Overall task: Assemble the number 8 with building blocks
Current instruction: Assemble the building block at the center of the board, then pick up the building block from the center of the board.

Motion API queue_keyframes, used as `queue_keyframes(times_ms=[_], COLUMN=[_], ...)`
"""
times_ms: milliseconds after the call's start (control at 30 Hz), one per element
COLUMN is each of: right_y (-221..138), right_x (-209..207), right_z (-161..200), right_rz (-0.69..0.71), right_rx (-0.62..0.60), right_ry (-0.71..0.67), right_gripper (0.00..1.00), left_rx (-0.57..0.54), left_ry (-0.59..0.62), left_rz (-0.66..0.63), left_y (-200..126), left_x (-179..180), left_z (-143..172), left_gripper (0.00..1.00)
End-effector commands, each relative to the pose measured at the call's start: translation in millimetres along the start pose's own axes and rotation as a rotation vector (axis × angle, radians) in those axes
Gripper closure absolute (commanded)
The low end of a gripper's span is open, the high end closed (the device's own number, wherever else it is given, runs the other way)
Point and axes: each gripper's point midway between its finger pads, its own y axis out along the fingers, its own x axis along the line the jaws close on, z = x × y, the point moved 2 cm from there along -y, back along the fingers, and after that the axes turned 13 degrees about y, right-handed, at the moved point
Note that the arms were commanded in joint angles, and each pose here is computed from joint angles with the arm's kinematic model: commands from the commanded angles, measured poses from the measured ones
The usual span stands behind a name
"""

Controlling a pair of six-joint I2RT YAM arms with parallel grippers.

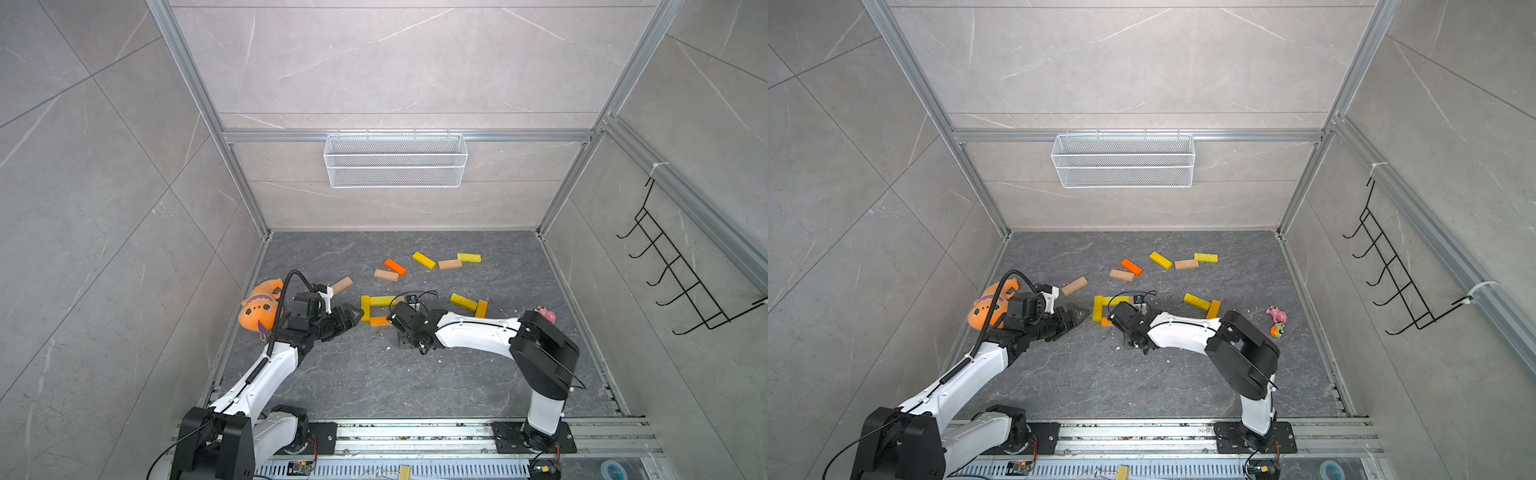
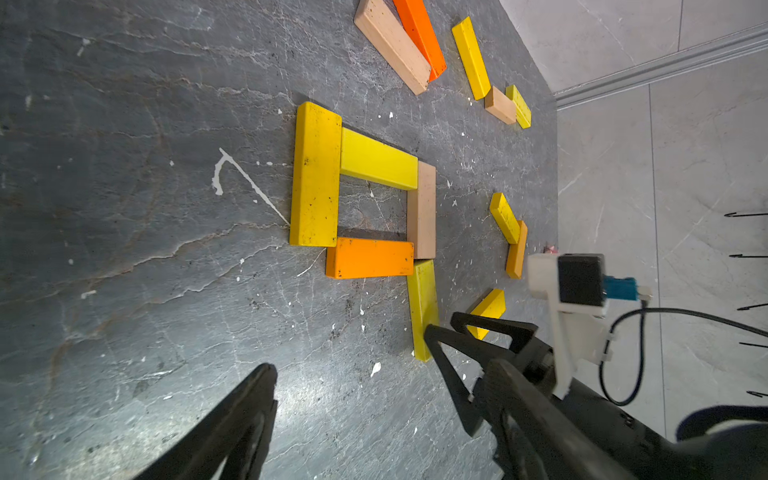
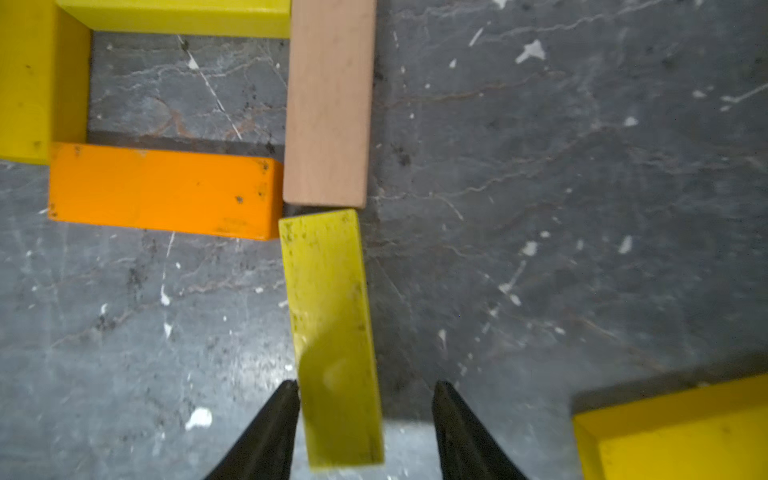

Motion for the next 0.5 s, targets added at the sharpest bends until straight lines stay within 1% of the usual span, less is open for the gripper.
queue_keyframes(times_ms=[0,100,233,467], right_y=[-27,-47,-67,-95], right_x=[-1,-17,-43,-97], right_z=[-7,-2,5,20], right_rz=[-0.106,-0.152,-0.167,-0.131], right_rx=[-0.057,-0.083,-0.114,-0.159], right_ry=[-0.010,-0.010,0.002,0.025], right_gripper=[0.40,0.37,0.37,0.40], left_rx=[0.003,0.023,0.069,0.209], left_ry=[0.091,0.164,0.244,0.439], left_rz=[0.042,0.020,0.032,0.055], left_y=[-4,1,16,64], left_x=[-24,-42,-68,-125], left_z=[-8,-6,-1,21], left_gripper=[0.19,0.19,0.19,0.20])
